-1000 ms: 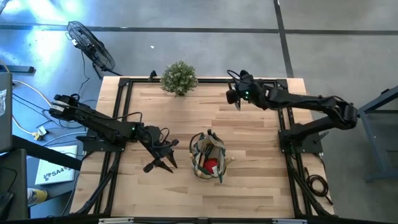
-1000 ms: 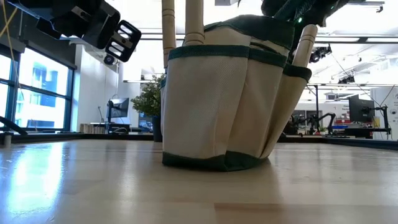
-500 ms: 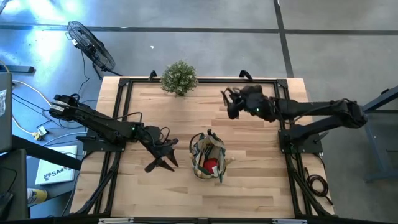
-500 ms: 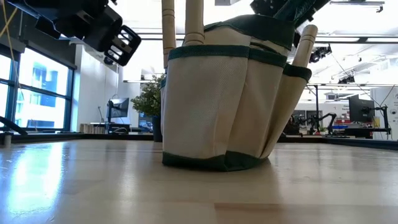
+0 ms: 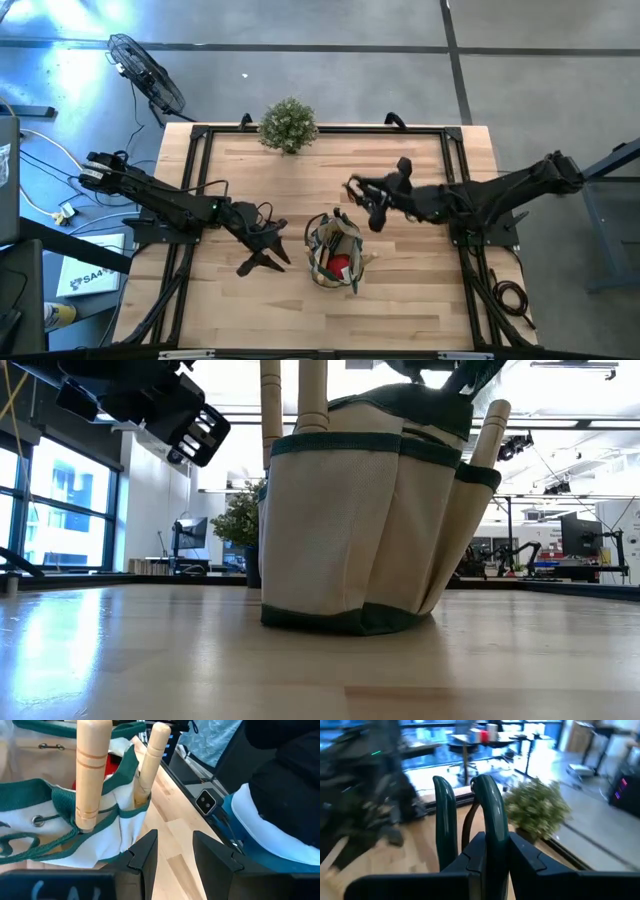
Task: Pick & Place Garden tools in Gardening bag
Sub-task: Put the green scissors into the green bag
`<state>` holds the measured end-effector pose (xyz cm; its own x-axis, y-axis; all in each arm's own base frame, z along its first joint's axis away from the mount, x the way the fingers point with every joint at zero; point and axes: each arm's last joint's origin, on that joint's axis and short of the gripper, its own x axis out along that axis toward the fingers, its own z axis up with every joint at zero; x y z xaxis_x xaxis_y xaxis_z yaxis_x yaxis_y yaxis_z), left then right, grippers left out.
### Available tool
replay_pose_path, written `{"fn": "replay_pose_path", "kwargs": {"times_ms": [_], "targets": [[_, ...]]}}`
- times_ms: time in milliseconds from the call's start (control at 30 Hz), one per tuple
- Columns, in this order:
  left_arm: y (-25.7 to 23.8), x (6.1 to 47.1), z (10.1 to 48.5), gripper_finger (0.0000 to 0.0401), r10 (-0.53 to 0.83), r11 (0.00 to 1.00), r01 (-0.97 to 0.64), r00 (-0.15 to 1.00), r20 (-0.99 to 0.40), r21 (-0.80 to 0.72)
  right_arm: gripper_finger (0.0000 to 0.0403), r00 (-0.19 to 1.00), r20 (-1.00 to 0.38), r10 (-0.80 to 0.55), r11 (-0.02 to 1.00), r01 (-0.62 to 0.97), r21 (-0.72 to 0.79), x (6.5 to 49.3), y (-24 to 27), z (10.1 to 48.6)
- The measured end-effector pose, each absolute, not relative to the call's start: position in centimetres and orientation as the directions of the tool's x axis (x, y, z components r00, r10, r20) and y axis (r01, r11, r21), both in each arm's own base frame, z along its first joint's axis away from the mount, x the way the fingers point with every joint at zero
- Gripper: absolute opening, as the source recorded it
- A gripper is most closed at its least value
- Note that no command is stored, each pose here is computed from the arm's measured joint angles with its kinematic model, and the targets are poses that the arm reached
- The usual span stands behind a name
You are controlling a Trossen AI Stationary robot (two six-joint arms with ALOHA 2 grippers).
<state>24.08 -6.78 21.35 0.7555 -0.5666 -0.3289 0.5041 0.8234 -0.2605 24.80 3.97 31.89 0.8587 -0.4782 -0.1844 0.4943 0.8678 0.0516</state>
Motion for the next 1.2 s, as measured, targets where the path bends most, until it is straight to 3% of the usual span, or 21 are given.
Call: {"fn": "replay_pose_path", "kwargs": {"times_ms": [133, 600, 900, 1200], "targets": [[-6.8, 24.2, 21.6, 0.012, -0.568, 0.822, 0.51, 0.763, -0.308, -0.253, 0.0041, 0.899, -0.158, -0.409, 0.91, 0.414, -0.003, 24.5, 5.9, 32.2], [-6.8, 24.3, 21.7, 0.012, -0.549, 0.835, 0.494, 0.782, -0.295, -0.244, 0.0041, 0.963, -0.085, -0.256, 0.966, 0.259, 0.027, 24.1, 10.0, 32.6], [-6.8, 24.3, 21.7, 0.012, -0.549, 0.835, 0.494, 0.782, -0.296, -0.243, 0.0041, 0.987, 0.007, -0.163, 0.97, 0.159, 0.182, 25.3, 12.9, 32.1], [-6.7, 24.2, 21.7, 0.012, -0.549, 0.835, 0.494, 0.779, -0.303, -0.243, 0.0041, 0.982, 0.052, -0.184, 0.915, 0.152, 0.373, 26.5, 14.0, 31.2]]}}
